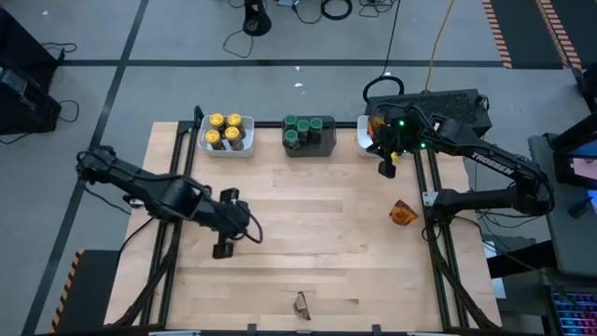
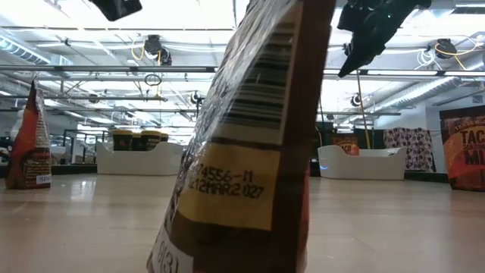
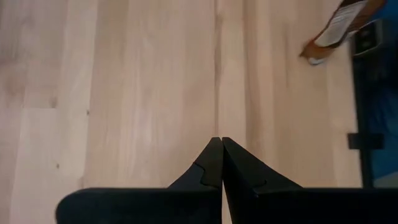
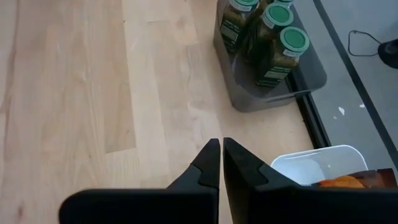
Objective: Sort spices by type
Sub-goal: Put the top left orange seasoning pack into the right white bin
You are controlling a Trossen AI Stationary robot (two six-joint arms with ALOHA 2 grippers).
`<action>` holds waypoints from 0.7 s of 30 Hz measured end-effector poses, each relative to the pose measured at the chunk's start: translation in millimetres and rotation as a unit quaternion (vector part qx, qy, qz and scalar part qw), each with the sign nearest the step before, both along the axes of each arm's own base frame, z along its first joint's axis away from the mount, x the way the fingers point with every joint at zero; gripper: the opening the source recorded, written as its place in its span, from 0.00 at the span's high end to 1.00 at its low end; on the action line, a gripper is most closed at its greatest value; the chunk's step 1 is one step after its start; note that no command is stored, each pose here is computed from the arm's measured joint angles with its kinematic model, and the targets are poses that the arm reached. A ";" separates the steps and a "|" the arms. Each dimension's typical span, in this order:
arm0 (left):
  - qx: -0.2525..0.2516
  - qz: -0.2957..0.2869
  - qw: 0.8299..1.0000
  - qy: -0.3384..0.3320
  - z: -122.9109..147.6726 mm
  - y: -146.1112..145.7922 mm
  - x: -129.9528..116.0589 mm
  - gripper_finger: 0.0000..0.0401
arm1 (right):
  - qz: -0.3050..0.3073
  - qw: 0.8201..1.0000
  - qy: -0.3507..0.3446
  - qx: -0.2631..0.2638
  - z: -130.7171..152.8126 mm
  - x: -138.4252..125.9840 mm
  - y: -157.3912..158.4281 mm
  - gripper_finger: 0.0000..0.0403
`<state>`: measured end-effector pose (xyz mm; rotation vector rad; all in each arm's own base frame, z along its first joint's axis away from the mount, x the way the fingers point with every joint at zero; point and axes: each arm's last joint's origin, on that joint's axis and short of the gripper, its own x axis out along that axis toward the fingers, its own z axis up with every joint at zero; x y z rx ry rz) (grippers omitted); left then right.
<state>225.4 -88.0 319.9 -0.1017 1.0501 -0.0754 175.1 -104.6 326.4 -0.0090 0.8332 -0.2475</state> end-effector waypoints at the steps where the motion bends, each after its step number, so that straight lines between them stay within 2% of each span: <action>1: 0.003 0.000 1.000 0.007 -3.8 -1.4 3.6 0.98 | 0.001 1.000 0.000 -0.001 0.0 0.0 0.0 1.00; 4: 0.009 0.005 0.999 0.033 -15.7 -5.5 13.0 0.98 | 0.002 1.000 -0.002 -0.003 0.4 0.4 -0.2 1.00; 9: 0.013 0.046 0.995 0.084 -29.6 -3.5 18.9 0.95 | 0.004 1.000 -0.001 -0.005 0.3 0.3 -0.2 1.00; 16: 0.049 0.056 0.990 0.124 -34.4 1.9 13.5 0.74 | 0.005 1.000 0.002 -0.004 -0.1 -0.1 0.1 1.00; 21: 0.065 0.021 0.983 0.173 -36.4 0.9 3.1 0.58 | 0.005 1.000 0.003 -0.003 -0.3 -0.2 0.2 1.00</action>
